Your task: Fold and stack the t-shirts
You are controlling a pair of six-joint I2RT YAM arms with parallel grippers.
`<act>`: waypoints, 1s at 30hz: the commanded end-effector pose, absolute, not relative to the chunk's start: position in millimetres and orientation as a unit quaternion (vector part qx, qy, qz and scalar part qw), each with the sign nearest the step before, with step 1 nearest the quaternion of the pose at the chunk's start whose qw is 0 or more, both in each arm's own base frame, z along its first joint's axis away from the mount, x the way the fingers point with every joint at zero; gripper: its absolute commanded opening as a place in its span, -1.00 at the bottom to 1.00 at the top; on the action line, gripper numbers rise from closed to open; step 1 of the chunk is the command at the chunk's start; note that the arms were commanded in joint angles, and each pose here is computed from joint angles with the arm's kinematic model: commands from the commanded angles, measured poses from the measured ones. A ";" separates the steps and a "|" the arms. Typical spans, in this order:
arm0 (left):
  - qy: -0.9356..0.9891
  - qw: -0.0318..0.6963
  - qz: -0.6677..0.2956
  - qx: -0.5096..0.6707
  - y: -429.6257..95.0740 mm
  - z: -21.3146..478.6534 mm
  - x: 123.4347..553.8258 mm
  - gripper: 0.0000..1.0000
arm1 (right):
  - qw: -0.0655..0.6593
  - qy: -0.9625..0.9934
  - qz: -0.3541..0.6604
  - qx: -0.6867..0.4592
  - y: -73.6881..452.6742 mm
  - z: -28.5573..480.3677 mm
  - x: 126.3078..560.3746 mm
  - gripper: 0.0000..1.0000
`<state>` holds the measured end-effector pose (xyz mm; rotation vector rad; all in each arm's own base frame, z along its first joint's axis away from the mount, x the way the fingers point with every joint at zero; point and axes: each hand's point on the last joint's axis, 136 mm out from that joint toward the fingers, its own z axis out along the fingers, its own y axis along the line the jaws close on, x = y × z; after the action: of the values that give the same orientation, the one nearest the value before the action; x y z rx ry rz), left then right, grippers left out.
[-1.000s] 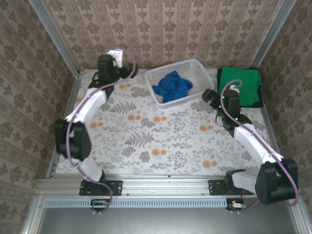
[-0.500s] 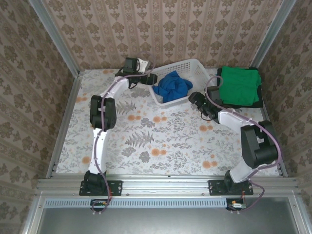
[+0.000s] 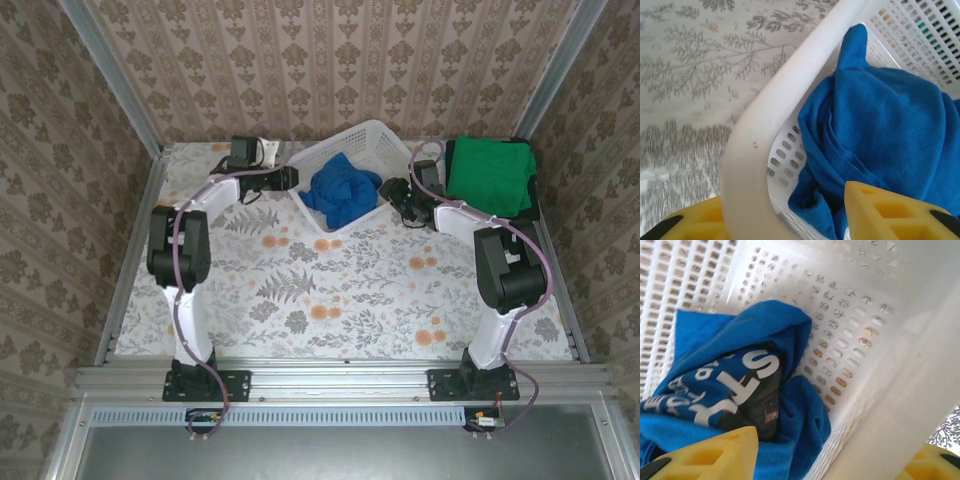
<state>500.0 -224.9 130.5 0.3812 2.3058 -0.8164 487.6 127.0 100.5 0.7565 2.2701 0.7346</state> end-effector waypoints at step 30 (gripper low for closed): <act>0.932 0.315 -0.179 -0.023 -89.1 156.1 304.1 0.72 | 0.235 0.929 0.272 0.087 255.5 117.8 469.6 -0.06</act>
<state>322.7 -113.1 151.4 -0.0546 2.4329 -0.6203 471.4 232.8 117.5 0.3540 2.5062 0.7296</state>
